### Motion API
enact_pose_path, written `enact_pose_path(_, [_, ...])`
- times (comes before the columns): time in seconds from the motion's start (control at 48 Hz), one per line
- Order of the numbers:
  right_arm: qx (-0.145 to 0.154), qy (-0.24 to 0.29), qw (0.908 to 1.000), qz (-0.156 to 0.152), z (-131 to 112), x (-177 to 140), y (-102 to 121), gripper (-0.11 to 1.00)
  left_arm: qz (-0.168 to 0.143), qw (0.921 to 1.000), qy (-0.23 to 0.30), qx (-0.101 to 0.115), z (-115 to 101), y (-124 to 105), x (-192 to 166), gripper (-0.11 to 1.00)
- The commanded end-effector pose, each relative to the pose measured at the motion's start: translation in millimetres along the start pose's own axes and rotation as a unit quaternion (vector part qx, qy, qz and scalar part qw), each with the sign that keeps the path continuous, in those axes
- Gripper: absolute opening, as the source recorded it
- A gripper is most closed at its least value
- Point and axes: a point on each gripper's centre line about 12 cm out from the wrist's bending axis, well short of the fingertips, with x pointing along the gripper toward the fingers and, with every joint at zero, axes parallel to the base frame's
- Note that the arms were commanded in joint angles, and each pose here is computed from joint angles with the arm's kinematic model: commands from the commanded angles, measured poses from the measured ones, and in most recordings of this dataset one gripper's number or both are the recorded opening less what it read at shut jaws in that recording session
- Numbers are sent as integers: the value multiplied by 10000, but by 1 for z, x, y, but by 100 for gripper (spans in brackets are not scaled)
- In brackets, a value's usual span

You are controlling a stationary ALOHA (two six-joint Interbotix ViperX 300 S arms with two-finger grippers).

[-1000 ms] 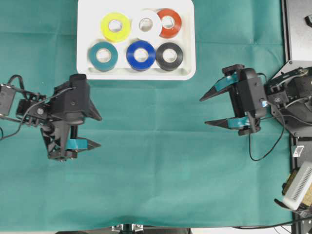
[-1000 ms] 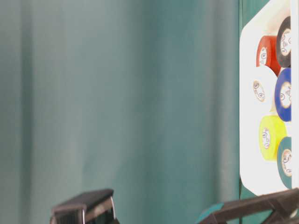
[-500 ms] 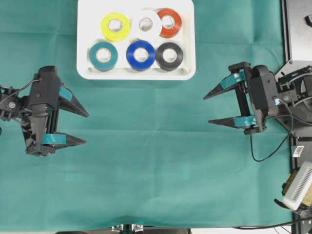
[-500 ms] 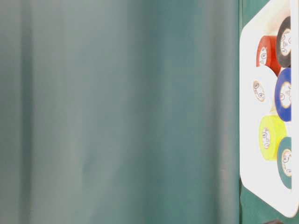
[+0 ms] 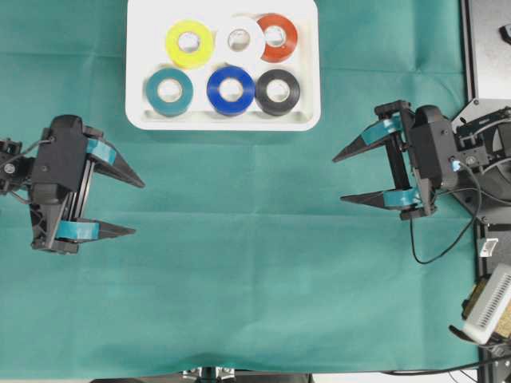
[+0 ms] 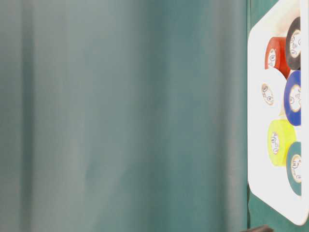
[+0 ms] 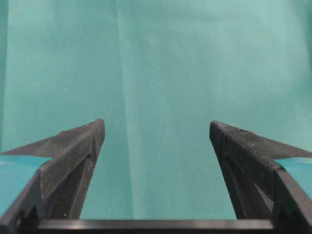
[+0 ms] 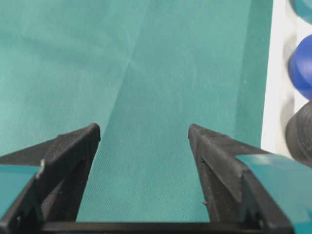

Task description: Put the tape alternately from left to right into the white case.

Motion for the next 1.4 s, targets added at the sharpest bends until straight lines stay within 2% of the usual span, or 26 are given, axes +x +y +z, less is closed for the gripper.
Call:
enact_pose_path(0.0, [-11,-210,9998,22,12,-2,1,77,-49,9996,-264,11,12,-2,-8,48])
enact_pose_path(0.25, [-47,-474,9989,-26,17,-15,1,77,-70,9992,-385,10,7,-1,-27,48])
enact_pose_path(0.542, [-80,-691,9975,-129,9,-34,1,77,-86,9986,-522,-1,-4,1,-49,48])
enact_pose_path(0.833, [-112,-1140,9933,-141,3,-54,2,77,-89,9972,-747,-19,-18,5,-75,48])
enact_pose_path(1.146, [-110,-1101,9934,-306,-9,-60,-1,77,-1,9946,-1032,-63,-37,14,-101,48])
enact_pose_path(1.375, [-107,-1055,9939,-307,-14,-60,-2,77,-7,9925,-1224,-47,-43,16,-112,48])
